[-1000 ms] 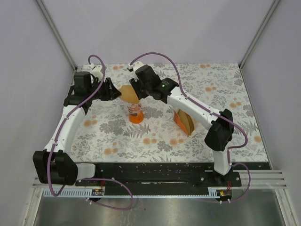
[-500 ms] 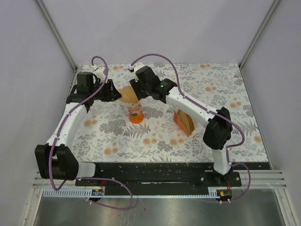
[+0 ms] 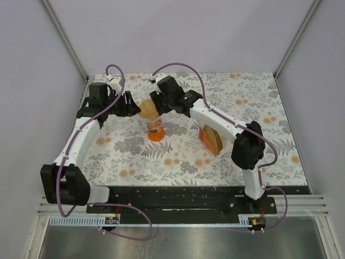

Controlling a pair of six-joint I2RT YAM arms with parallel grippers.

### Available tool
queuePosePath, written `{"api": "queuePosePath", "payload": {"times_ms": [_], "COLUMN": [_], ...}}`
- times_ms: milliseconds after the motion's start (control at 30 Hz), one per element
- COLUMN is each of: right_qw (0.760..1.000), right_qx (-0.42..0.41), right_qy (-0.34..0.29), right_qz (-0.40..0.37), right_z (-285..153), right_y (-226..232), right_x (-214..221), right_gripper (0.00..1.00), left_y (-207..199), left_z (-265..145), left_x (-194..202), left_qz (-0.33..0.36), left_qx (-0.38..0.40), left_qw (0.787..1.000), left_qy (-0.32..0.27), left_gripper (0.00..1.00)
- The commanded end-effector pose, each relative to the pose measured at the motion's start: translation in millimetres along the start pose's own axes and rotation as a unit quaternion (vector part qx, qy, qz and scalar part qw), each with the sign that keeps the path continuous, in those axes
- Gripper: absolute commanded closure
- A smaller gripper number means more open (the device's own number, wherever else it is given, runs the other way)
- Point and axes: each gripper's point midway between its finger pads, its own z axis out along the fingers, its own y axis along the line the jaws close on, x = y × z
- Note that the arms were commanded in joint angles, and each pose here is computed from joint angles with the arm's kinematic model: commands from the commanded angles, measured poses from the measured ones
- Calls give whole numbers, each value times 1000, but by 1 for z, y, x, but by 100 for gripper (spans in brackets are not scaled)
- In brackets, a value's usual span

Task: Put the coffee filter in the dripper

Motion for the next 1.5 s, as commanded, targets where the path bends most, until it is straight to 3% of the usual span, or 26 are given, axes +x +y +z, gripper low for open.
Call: {"api": "queuePosePath", "payload": {"times_ms": [0, 167, 267, 367, 700, 1467], "right_qw": [1000, 999, 999, 999, 998, 995], "right_qx": [-13, -31, -32, -35, -40, -41], "right_qy": [-18, -29, -36, -38, -53, -81], "right_qz": [6, -1, -4, -6, -16, -38], "right_z": [-2, -9, -12, -13, -23, -56], "right_y": [1, 7, 8, 9, 10, 9], "right_x": [-12, -22, -28, -31, -47, -72], "right_gripper": [46, 41, 39, 38, 32, 30], "left_y": [-7, -16, -18, -20, -25, -27], "left_z": [-5, -11, -12, -13, -21, -28], "left_x": [-22, -38, -42, -44, -55, -62], "left_qz": [23, 35, 40, 43, 55, 72], "left_qx": [9, 21, 24, 26, 25, 23], "left_qw": [999, 998, 998, 997, 996, 995], "left_qy": [-29, -46, -50, -52, -64, -68], "left_gripper": [45, 35, 22, 1, 1, 1]}}
